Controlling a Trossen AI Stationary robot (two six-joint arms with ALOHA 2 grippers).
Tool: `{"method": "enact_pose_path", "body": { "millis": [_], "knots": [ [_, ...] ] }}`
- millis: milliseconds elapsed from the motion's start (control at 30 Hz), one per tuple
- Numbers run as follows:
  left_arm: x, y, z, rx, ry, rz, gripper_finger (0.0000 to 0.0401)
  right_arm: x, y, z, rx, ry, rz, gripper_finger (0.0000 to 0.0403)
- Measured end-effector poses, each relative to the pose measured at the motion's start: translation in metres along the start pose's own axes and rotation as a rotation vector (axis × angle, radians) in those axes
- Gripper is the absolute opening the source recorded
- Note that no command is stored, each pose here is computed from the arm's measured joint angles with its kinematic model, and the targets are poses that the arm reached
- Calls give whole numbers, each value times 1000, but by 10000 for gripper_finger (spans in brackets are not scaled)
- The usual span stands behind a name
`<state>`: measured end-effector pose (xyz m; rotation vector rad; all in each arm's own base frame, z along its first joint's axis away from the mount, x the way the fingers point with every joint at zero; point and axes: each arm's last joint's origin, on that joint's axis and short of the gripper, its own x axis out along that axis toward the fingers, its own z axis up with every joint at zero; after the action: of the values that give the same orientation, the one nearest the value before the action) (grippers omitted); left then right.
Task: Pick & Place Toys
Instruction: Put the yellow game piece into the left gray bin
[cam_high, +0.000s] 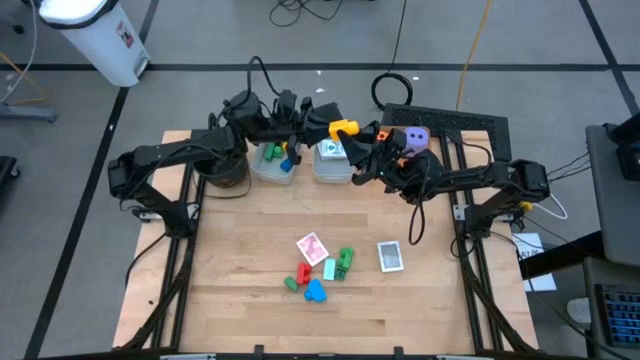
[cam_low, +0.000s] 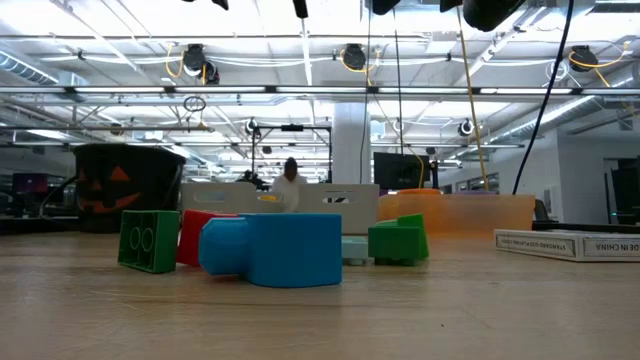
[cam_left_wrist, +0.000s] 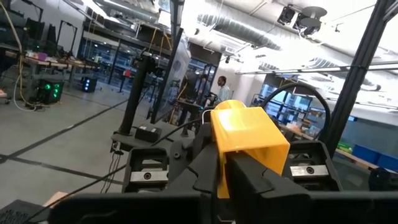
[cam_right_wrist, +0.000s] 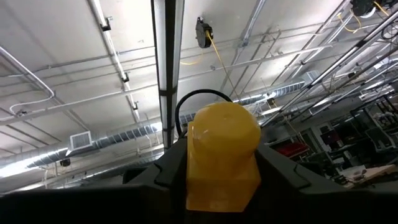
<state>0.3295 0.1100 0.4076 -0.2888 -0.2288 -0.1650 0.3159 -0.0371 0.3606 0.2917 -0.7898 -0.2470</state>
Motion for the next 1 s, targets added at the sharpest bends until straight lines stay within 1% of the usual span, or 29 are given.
{"method": "enact_pose_path", "body": {
  "millis": [200,333,467,567,700,800,1000],
  "knots": [
    [0,0,1,9,-6,-8,55,0,0,0,0,0,3,121],
    [0,-1,1,13,2,-28,82,0,0,0,0,1,5,121],
    [-1,0,1,15,5,-38,123,0,1,3,-28,8,3,121],
    [-2,3,2,10,11,-40,159,1,1,7,-54,40,-6,121],
    [-5,8,3,-28,14,-31,204,1,0,21,-89,91,-24,121],
    [-6,10,5,-36,8,-23,228,0,-1,35,-105,110,-41,121],
    [-7,11,5,-32,14,-40,250,-3,-7,65,-145,147,-90,121]
  ]
}}
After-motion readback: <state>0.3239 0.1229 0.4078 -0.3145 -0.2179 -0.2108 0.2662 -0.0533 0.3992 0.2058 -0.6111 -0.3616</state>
